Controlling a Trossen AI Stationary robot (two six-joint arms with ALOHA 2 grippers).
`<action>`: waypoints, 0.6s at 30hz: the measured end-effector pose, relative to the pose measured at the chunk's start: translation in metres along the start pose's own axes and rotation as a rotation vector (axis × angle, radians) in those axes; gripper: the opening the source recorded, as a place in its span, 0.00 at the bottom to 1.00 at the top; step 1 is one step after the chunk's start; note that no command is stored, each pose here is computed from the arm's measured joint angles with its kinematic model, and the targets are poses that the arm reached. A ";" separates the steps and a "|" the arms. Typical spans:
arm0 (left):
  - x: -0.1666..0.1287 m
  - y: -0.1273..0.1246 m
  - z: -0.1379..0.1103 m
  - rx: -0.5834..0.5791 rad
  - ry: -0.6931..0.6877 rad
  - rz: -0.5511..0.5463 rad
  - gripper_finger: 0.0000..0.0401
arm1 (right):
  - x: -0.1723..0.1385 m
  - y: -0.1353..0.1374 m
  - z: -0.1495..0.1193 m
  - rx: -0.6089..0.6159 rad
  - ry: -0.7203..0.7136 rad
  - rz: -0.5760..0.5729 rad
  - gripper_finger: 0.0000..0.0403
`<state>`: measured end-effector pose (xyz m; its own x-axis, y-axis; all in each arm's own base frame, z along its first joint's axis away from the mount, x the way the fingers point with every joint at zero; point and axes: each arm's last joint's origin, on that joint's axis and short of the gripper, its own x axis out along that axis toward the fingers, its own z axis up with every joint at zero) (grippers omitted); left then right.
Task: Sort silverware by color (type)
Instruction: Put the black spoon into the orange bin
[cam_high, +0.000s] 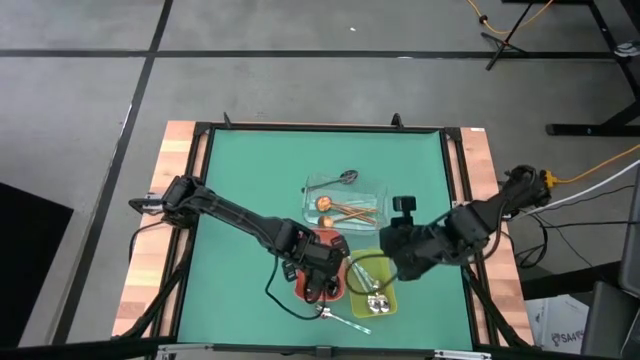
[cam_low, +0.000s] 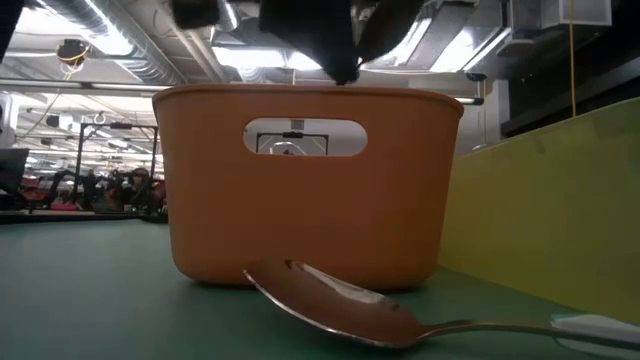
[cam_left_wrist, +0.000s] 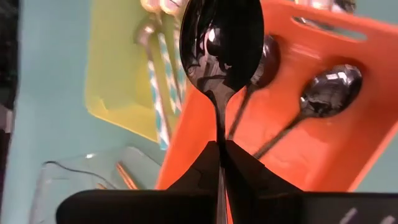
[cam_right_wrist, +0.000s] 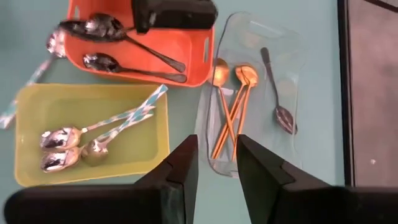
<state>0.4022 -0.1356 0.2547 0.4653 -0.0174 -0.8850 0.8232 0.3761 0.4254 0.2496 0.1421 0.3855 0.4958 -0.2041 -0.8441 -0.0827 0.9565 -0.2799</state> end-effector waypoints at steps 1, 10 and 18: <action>0.003 -0.002 -0.001 0.011 0.008 -0.010 0.01 | 0.002 0.003 -0.002 -0.001 0.004 -0.010 0.25; 0.026 -0.014 -0.008 0.043 0.012 -0.013 0.01 | 0.030 0.024 -0.025 0.067 0.083 -0.071 0.25; 0.045 -0.028 -0.016 0.044 0.020 -0.025 0.01 | 0.044 0.033 -0.026 0.139 0.082 0.002 0.25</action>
<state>0.3943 -0.1318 0.1999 0.4385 -0.0077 -0.8987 0.8481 0.3345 0.4109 0.2464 0.1595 0.3269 0.4233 -0.2134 -0.8805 0.0403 0.9753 -0.2170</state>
